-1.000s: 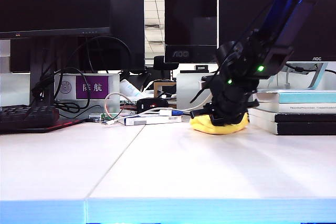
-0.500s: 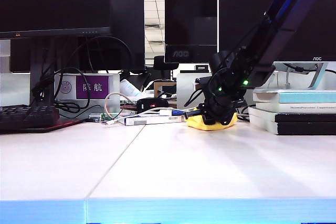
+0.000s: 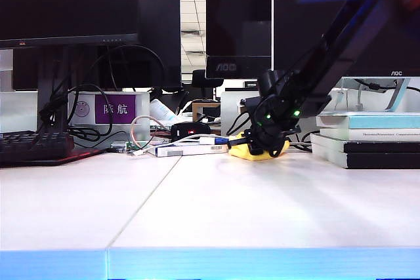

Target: Wipe the table from back to front using the rag.

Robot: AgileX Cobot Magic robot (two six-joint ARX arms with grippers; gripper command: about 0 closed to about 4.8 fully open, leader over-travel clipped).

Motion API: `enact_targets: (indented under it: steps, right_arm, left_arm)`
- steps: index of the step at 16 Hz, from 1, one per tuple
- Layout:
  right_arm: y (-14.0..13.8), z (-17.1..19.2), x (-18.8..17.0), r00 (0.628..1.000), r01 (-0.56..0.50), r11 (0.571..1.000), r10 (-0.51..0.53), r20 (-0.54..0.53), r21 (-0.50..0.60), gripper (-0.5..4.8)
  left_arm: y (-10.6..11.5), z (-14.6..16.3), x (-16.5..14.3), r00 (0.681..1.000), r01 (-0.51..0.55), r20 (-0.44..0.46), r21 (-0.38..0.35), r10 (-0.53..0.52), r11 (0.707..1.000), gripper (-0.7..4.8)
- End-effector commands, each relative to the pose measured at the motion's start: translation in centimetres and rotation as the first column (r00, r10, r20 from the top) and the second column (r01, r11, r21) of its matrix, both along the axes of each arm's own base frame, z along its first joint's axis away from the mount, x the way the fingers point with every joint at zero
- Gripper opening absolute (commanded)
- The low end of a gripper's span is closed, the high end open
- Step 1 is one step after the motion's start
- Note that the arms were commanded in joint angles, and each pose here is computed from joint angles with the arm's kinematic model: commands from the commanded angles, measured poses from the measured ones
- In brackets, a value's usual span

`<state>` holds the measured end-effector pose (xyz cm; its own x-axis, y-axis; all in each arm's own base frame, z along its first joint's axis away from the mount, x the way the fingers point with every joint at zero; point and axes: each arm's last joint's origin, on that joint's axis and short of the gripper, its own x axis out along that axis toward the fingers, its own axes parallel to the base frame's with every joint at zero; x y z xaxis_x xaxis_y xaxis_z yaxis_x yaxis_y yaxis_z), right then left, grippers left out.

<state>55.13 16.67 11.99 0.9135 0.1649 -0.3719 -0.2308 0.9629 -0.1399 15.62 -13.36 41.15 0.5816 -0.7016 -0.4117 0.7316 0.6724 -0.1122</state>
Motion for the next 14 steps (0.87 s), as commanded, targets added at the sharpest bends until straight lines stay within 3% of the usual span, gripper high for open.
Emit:
enact_targets:
  steps: [1, 10, 12, 14]
  right_arm:
    - [0.1, -1.2, 0.7, 1.000, -0.008, 1.000, 0.007, -0.021, -0.026, -0.05]
    - [-0.3, -1.4, 1.7, 0.998, -0.015, 0.997, 0.009, -0.068, -0.076, -0.04]
    - [0.0, 0.5, 1.1, 0.983, -0.120, 0.991, 0.110, -0.147, -0.058, 1.11]
    - [0.1, 2.5, 0.3, 0.973, -0.141, 0.988, 0.125, -0.192, -0.069, 1.26]
  left_arm:
    - [0.0, 0.4, 0.0, 1.000, 0.000, 0.017, -0.013, 0.001, 1.000, -0.06]
    - [0.0, 0.3, 0.0, 1.000, -0.001, 0.017, -0.012, 0.001, 1.000, -0.06]
    - [0.0, 0.3, 0.0, 1.000, 0.001, 0.020, -0.010, -0.001, 1.000, -0.06]
    - [0.0, 0.3, 0.0, 1.000, 0.001, 0.020, -0.010, -0.001, 1.000, -0.06]
